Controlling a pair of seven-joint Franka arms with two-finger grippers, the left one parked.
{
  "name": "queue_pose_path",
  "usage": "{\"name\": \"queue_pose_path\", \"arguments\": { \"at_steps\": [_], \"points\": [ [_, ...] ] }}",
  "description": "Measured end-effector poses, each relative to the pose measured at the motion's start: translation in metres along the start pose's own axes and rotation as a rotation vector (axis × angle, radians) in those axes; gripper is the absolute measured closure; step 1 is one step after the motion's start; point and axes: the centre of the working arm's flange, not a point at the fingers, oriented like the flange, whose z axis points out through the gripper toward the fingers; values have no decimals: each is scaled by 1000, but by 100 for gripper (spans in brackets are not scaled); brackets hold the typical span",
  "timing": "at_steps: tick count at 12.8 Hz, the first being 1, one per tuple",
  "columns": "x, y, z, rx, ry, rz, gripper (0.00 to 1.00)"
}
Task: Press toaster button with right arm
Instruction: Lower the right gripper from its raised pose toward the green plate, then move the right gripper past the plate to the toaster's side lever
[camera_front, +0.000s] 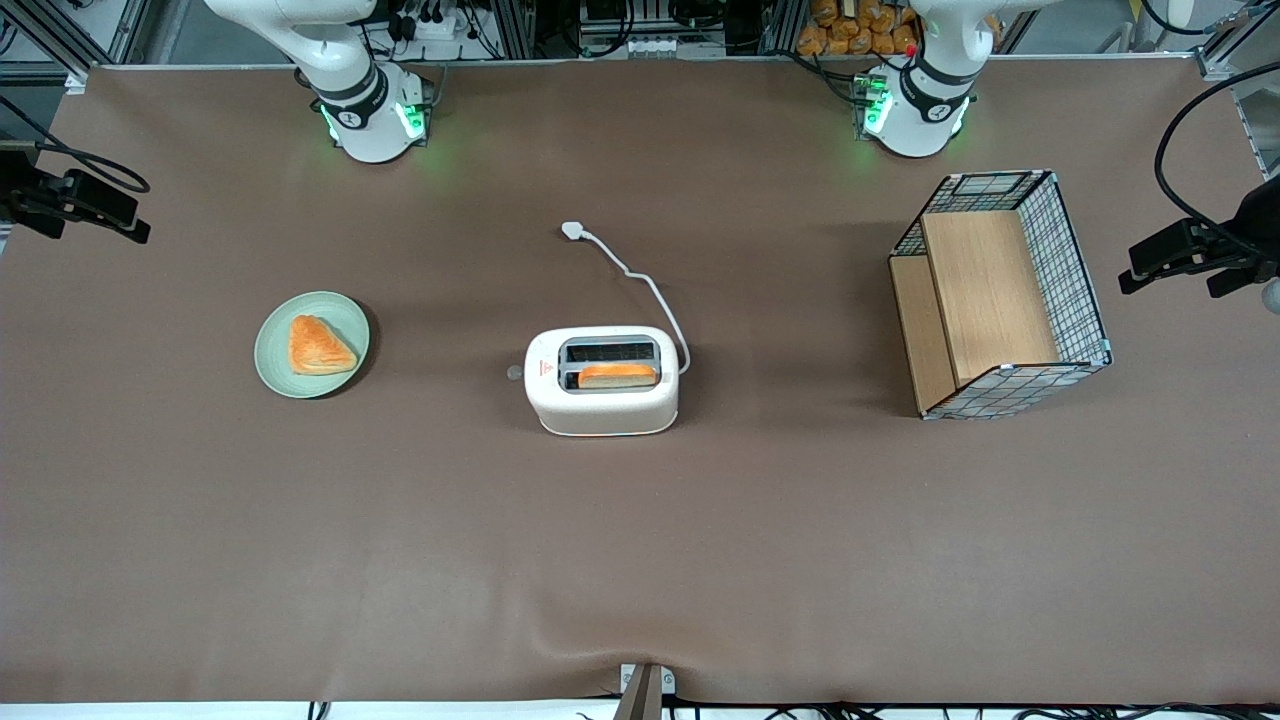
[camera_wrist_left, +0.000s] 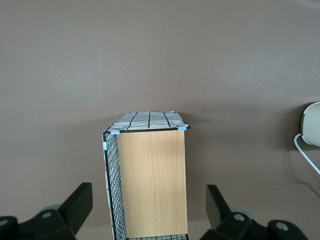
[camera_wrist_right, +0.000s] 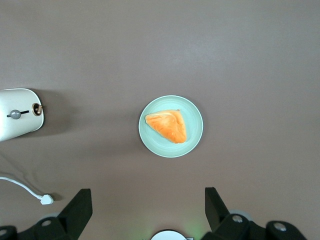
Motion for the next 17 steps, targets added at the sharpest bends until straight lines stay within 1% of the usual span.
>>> {"name": "queue_pose_path", "arguments": {
  "at_steps": [6, 7, 9, 12, 13, 16, 17],
  "points": [
    [0, 0, 0, 0, -2, 0, 0],
    [0, 0, 1, 0, -6, -1, 0],
    [3, -4, 9, -2, -27, -9, 0],
    [14, -35, 36, -10, -79, -63, 0],
    [18, -52, 47, -3, -101, -90, 0],
    [35, -86, 94, 97, -194, -122, 0],
    [43, -91, 109, 121, -217, -121, 0]
  ]
}}
